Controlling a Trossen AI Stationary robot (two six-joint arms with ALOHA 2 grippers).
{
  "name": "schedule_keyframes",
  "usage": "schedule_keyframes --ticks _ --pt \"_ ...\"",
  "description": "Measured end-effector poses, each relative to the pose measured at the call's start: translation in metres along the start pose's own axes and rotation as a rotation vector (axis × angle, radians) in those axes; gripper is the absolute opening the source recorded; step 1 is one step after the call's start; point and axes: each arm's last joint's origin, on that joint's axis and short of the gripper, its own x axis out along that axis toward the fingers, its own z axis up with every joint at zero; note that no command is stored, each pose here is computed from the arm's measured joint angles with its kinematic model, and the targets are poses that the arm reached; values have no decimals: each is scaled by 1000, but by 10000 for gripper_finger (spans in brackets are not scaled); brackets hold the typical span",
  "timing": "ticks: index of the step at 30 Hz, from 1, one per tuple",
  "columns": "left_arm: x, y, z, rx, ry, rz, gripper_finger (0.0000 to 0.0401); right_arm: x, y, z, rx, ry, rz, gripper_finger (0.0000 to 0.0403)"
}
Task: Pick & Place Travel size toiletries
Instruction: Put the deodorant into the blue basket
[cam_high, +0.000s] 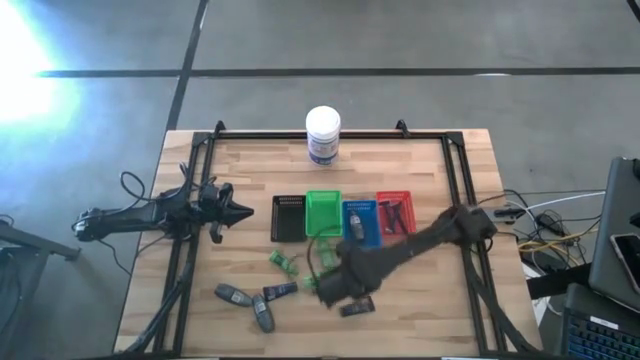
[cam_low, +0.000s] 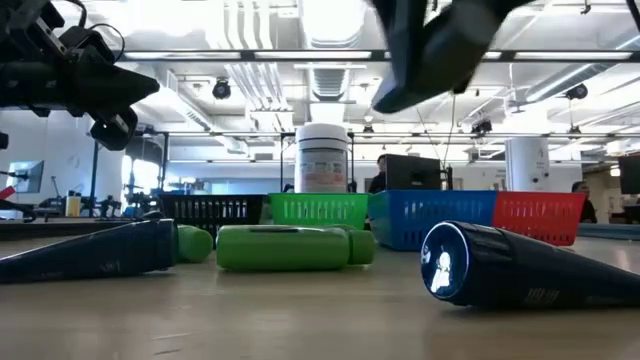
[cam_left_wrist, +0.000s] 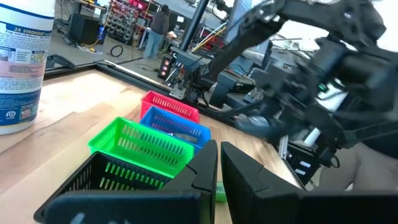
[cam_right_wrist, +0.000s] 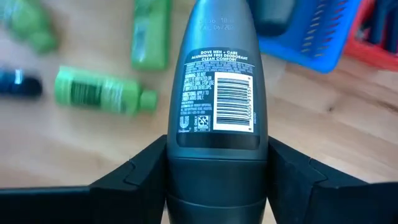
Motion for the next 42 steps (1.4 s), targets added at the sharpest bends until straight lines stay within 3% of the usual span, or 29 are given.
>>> schedule_keyframes --ticks 4,10,17,24,36,42 --pt "0 0 0 0 1 1 26 11 -17 33 91 18 -29 200" --pt "0 0 0 0 3 8 26 40 -55 87 83 88 -68 203" --pt "1 1 -1 -1 7 13 26 89 -85 122 128 185 24 204" --pt "1 1 -1 -1 7 14 26 105 -90 125 137 185 31 216" --pt "1 1 -1 -1 6 15 26 95 -93 122 80 113 -53 327" --pt "1 1 -1 0 8 17 26 71 -79 114 19 69 29 356"
